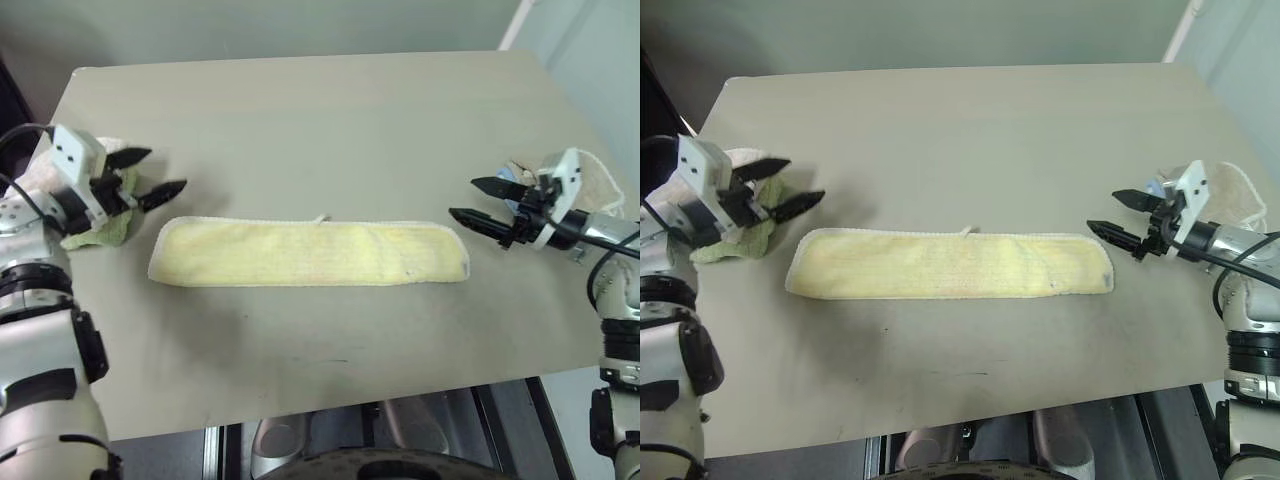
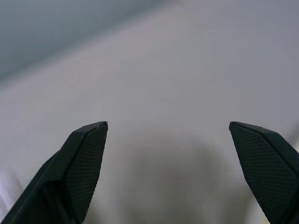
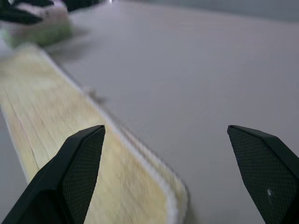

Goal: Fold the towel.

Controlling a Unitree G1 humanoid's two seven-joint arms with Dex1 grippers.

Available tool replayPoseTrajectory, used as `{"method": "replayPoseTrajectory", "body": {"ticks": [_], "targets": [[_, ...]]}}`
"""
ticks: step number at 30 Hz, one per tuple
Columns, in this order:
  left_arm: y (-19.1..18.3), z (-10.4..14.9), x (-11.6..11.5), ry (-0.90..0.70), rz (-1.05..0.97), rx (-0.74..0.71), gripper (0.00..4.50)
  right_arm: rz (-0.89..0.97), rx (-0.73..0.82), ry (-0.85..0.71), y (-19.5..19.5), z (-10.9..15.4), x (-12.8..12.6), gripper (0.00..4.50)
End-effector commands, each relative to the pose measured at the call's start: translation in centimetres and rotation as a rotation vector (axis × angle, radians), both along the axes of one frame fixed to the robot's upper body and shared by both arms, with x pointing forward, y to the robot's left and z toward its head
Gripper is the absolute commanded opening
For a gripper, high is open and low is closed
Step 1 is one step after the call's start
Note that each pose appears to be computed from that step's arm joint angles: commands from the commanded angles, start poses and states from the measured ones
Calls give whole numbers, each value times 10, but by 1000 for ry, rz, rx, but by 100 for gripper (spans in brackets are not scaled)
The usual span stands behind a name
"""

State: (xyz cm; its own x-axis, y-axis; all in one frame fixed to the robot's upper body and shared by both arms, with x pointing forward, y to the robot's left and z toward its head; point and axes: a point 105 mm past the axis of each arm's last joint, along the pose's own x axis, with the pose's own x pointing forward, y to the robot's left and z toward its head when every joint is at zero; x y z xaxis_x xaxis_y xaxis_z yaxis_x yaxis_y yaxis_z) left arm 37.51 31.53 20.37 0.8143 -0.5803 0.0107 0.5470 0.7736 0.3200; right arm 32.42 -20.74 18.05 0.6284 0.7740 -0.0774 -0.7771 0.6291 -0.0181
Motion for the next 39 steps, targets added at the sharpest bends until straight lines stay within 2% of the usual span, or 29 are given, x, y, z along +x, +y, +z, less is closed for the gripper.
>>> {"method": "replayPoseTrajectory", "body": {"ticks": [1, 2, 5, 7, 12, 18, 22, 26, 28, 39], "targets": [[-24, 20, -1, -105, -138, -67, 450, -16, 146, 53, 1, 15, -14, 448], [-30, 20, -2, -102, -170, -85, 450, -23, 167, 74, 1, 15, -16, 448], [-53, -18, -15, 64, -329, 44, 450, -44, 264, 139, 6, 14, -25, 448], [-69, -30, -28, 125, -431, 53, 450, -46, 311, 220, 10, 7, -36, 448], [-101, -32, -60, 215, -617, 3, 450, -76, 392, 439, 13, -10, -55, 448], [-130, -34, -79, 249, -694, -9, 450, -136, 476, 649, 17, -31, -74, 448], [-142, -44, -89, 309, -730, -11, 450, -172, 562, 751, 21, -39, -84, 448], [-151, -58, -93, 371, -749, 17, 450, -265, 658, 845, 16, -48, -91, 448], [-154, -60, -91, 366, -755, 23, 450, -281, 655, 870, 17, -52, -93, 448], [-164, -56, -74, 333, -765, 29, 450, -367, 734, 960, 30, -77, -93, 448]]}}
